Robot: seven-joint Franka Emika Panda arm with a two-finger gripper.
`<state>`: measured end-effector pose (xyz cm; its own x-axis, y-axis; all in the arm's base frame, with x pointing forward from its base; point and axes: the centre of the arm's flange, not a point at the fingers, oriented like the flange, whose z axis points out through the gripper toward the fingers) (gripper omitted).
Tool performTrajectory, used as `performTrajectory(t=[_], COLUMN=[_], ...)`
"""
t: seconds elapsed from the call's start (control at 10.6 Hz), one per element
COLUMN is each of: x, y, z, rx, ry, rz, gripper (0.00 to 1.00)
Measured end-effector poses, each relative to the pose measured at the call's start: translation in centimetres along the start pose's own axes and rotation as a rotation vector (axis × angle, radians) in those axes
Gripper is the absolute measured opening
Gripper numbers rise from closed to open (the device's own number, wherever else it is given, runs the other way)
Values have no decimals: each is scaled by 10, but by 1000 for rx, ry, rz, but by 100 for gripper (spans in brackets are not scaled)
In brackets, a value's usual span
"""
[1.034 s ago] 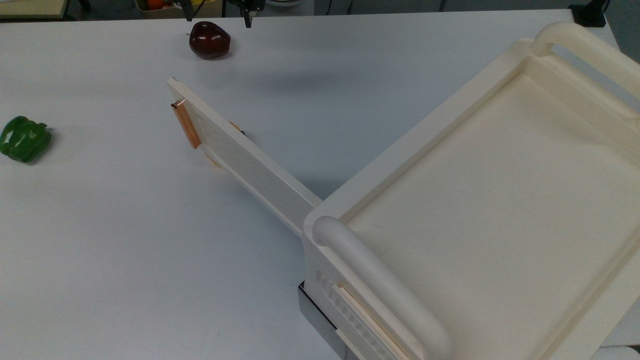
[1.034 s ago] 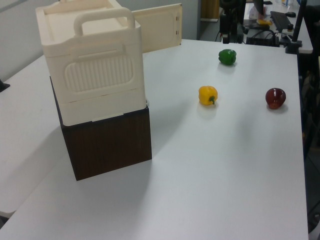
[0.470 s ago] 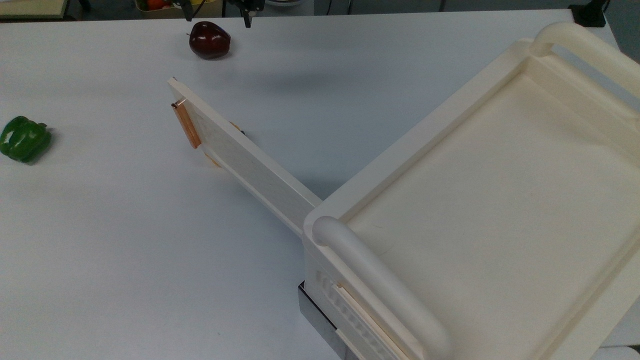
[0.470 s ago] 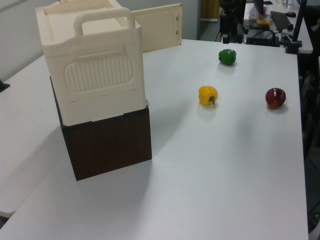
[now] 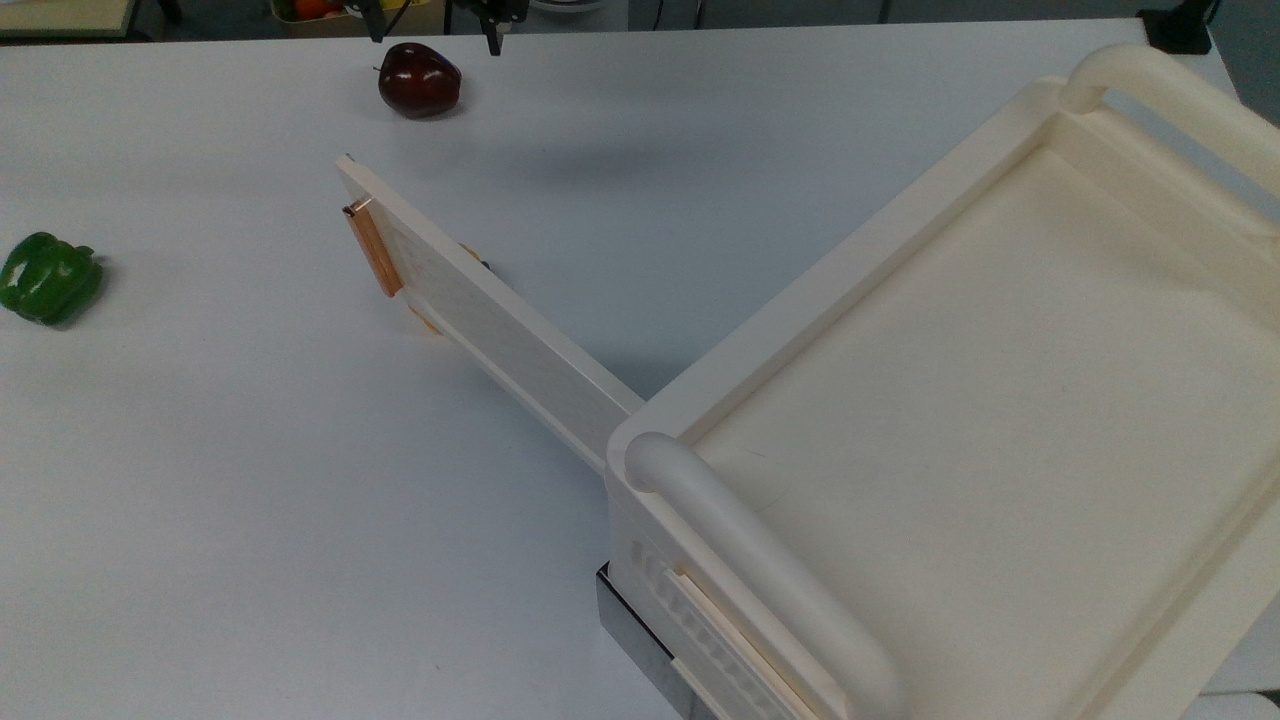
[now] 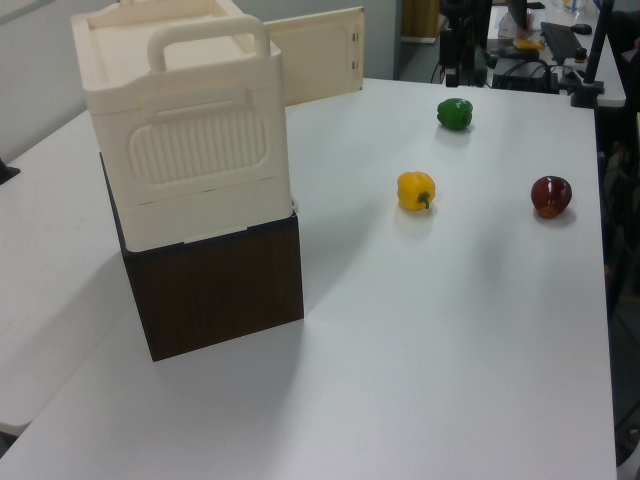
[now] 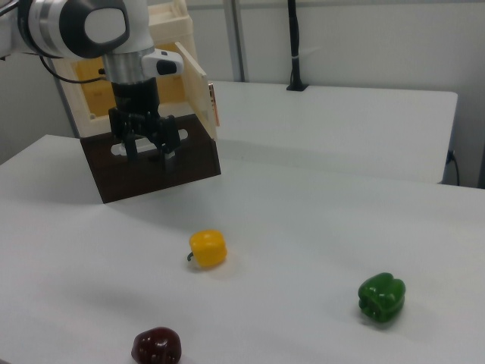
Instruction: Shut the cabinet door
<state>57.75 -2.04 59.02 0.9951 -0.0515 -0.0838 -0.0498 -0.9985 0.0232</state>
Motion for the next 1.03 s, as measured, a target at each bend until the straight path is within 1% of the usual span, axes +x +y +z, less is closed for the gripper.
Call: performTrajectory(t=[0.75,0.94,1.03], x=[0,-2,-3], y=[0,0,-1], z=[1,3,4], rx=[0,0,0], ry=[-1,-20,-33], rz=[0,-3,-12], gripper=[100,96,81])
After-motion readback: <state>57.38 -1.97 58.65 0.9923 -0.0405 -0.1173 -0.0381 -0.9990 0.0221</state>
